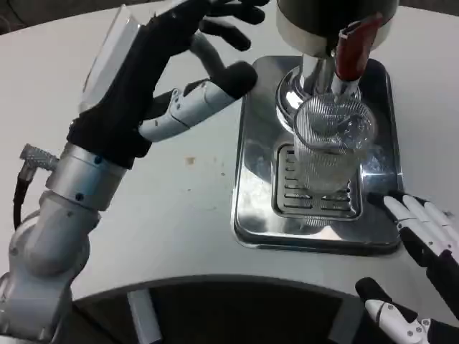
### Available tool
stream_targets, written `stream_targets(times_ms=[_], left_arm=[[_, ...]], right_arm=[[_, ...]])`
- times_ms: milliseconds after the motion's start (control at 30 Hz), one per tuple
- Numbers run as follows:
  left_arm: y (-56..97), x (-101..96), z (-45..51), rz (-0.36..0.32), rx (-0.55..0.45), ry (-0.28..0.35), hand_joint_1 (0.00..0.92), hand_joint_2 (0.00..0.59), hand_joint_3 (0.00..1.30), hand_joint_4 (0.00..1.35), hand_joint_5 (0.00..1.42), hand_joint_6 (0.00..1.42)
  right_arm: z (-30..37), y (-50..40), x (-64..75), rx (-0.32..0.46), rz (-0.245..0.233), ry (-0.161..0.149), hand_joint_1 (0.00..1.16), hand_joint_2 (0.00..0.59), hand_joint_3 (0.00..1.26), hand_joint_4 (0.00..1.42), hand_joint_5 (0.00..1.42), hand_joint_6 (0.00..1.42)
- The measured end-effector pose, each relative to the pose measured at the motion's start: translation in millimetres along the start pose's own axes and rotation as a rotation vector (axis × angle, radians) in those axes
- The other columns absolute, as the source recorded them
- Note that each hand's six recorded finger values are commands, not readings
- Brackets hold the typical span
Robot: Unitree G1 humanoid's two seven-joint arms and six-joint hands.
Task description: Grasp the cup under the faucet to collect the drink, then remove the cup.
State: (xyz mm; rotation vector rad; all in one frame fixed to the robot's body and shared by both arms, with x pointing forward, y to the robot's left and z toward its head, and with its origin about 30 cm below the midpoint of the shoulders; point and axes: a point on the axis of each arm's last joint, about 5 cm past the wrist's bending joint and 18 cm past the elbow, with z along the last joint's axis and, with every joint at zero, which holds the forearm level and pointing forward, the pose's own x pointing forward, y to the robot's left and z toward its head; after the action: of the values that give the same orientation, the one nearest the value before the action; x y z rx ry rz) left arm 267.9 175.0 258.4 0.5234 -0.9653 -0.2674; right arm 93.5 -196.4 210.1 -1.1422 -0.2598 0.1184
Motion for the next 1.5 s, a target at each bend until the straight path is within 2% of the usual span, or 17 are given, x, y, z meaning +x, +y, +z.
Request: stream_targets(times_ms=[200, 467, 633, 867, 1167, 1367, 1500], left_arm=[[13.3, 13.3, 7.6, -0.157, -0.253, 0.024, 0.000, 0.098, 0.31, 0.28, 0.34, 0.40], [30.2, 40.1, 20.7, -0.273, -0.370, -0.004, 0.000, 0.093, 0.23, 0.18, 0.28, 0.33], [32.9, 52.0, 25.0, -0.306, -0.383, 0.000, 0.000, 0.095, 0.23, 0.17, 0.27, 0.31], [33.4, 69.2, 21.0, -0.360, -0.411, 0.046, 0.000, 0.095, 0.20, 0.15, 0.25, 0.28], [24.0, 84.0, 17.3, -0.451, -0.449, 0.059, 0.000, 0.095, 0.20, 0.15, 0.26, 0.28], [17.5, 89.6, 19.1, -0.497, -0.436, 0.055, 0.000, 0.095, 0.20, 0.15, 0.26, 0.28], [14.7, 91.3, 16.7, -0.523, -0.425, 0.075, 0.000, 0.095, 0.20, 0.15, 0.26, 0.28]], right_arm=[[0.4, 0.6, 1.8, 0.006, -0.001, -0.007, 0.28, 0.429, 0.05, 0.00, 0.00, 0.00], [0.6, 0.5, 2.6, 0.006, -0.002, -0.011, 0.28, 0.429, 0.05, 0.00, 0.00, 0.00], [0.9, 0.9, 2.8, 0.008, 0.000, -0.014, 0.28, 0.429, 0.05, 0.00, 0.00, 0.00], [1.3, 1.3, 2.9, 0.011, 0.002, -0.015, 0.28, 0.429, 0.05, 0.00, 0.00, 0.00], [0.4, 1.4, 1.2, 0.010, 0.006, -0.004, 0.28, 0.429, 0.05, 0.00, 0.00, 0.00], [-0.2, 1.8, -0.1, 0.011, 0.011, 0.005, 0.28, 0.429, 0.05, 0.00, 0.00, 0.00], [-0.1, 1.7, 0.0, 0.015, 0.010, 0.003, 0.28, 0.429, 0.05, 0.00, 0.00, 0.00]])
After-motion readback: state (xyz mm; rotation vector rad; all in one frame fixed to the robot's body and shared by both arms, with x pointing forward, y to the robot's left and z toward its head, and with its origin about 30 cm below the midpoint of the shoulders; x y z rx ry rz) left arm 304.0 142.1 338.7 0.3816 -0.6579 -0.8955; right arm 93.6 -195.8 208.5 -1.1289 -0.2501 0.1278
